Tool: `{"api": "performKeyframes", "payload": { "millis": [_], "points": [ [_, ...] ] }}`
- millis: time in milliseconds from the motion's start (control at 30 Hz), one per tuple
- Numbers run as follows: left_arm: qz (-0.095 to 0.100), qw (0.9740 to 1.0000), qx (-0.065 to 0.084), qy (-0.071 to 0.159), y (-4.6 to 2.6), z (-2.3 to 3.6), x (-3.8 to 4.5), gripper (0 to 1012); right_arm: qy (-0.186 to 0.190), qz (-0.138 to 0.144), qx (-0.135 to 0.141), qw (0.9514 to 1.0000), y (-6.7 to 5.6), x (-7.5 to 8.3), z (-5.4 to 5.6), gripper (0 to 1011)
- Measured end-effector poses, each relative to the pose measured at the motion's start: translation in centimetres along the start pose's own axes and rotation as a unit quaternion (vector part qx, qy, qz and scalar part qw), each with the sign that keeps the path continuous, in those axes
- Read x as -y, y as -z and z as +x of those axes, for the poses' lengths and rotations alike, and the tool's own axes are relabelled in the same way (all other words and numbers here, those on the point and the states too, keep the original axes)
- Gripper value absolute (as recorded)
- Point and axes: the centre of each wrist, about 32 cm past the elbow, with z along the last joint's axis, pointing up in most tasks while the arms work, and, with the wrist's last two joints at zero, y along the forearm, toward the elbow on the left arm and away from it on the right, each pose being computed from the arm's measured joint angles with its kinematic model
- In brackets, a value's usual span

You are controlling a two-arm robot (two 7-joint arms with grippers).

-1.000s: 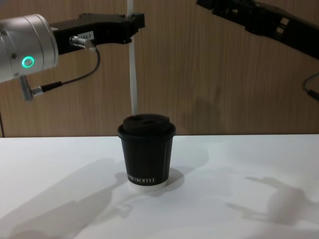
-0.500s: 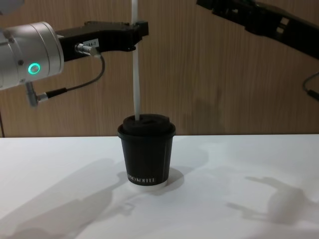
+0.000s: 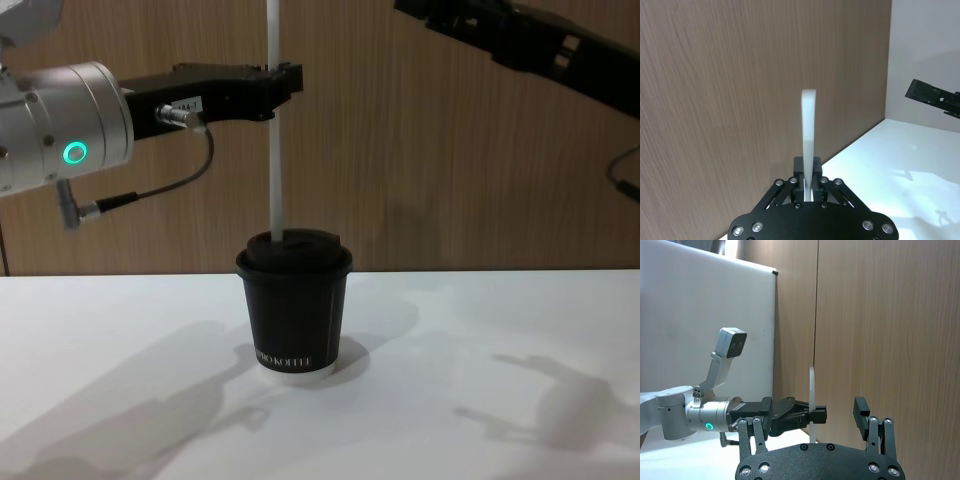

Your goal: Pick up the straw with one hand, pass it to the other hand, and insert it into the cup.

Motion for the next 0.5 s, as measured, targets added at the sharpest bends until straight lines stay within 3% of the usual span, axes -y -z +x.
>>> {"api": "performKeyframes", "payload": {
  "millis": [267, 367, 500],
  "points": [
    [0.006, 0.9999, -0.008, -0.004, 0.42, -0.08, -0.07, 271, 0.0, 0.0, 0.0, 1.0, 0.0, 0.0, 0.0, 1001],
    [0.009, 0.9999, -0.012, -0.007, 0.63, -0.11, -0.25, 415, 0.0, 0.0, 0.0, 1.0, 0.0, 0.0, 0.0, 1001],
    [0.009, 0.9998, -0.015, -0.011, 0.77, -0.2, -0.5, 530, 0.0, 0.0, 0.0, 1.0, 0.0, 0.0, 0.0, 1001]
  ]
}}
